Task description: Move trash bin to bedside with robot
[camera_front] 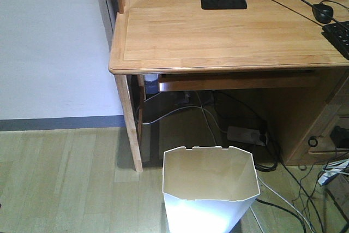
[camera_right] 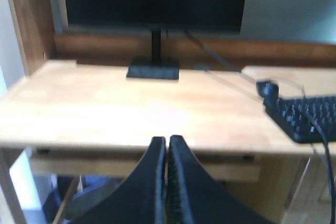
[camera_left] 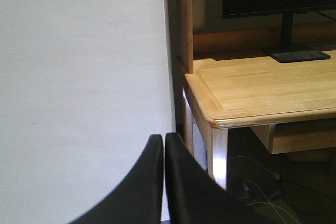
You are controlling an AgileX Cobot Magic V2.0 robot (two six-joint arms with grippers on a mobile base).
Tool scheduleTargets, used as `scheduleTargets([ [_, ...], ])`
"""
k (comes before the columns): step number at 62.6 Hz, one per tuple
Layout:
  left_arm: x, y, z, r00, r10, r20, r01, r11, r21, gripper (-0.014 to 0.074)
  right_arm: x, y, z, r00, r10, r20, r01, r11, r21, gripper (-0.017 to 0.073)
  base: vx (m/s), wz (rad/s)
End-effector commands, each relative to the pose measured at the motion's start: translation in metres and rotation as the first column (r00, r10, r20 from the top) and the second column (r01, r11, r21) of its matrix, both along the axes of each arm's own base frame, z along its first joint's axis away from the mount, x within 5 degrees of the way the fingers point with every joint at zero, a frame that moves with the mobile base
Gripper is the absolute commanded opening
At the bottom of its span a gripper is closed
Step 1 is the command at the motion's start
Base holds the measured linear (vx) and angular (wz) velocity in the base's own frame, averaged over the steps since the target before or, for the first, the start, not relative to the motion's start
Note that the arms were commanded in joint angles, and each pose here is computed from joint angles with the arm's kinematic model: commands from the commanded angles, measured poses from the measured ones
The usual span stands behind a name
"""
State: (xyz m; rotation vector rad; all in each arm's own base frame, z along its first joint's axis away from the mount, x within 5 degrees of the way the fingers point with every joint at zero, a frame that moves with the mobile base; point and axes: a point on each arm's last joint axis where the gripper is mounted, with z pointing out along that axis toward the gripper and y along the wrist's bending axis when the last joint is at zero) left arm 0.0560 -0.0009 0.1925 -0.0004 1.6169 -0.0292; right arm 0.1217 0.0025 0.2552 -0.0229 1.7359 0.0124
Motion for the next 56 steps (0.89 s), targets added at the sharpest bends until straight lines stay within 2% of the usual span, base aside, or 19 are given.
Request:
scheduleTargets([
  [1, -0.002, 0.000, 0.015, 0.995, -0.002, 0.102, 0.003, 1.000, -0.008, -0.0006, 0.010, 0.000, 0.011, 0.999, 0.006, 0.047, -0.005, 1.000, -0.011, -0.0009, 0.00, 0.00],
  [17, -0.002, 0.000, 0.015, 0.995, -0.002, 0.102, 0.003, 1.000, -0.008, -0.0006, 0.023, 0.001, -0.003, 0.998, 0.005, -0.058, -0.005, 1.000, -0.011, 0.0001, 0.00, 0.00],
  [26, -0.002, 0.000, 0.015, 0.995, -0.002, 0.102, 0.003, 1.000, -0.008, -0.0006, 0.026, 0.000, -0.013, 0.990, 0.001, -0.144, -0.003, 1.000, -0.013, 0.0064, 0.00, 0.00],
  [34, -0.002, 0.000, 0.015, 0.995, -0.002, 0.102, 0.003, 1.000, -0.008, -0.0006, 0.029, 0.000, -0.016, 0.986, 0.002, -0.168, -0.005, 1.000, -0.017, 0.0189, 0.00, 0.00],
  [49, -0.002, 0.000, 0.015, 0.995, -0.002, 0.102, 0.003, 1.000, -0.008, -0.0006, 0.034, 0.001, -0.023, 0.977, 0.003, -0.211, -0.009, 1.000, -0.025, 0.0526, 0.00, 0.00],
  [56, -0.002, 0.000, 0.015, 0.995, -0.002, 0.102, 0.003, 1.000, -0.008, -0.0006, 0.035, 0.001, -0.026, 0.974, 0.003, -0.225, -0.009, 1.000, -0.026, 0.0601, 0.00, 0.00],
])
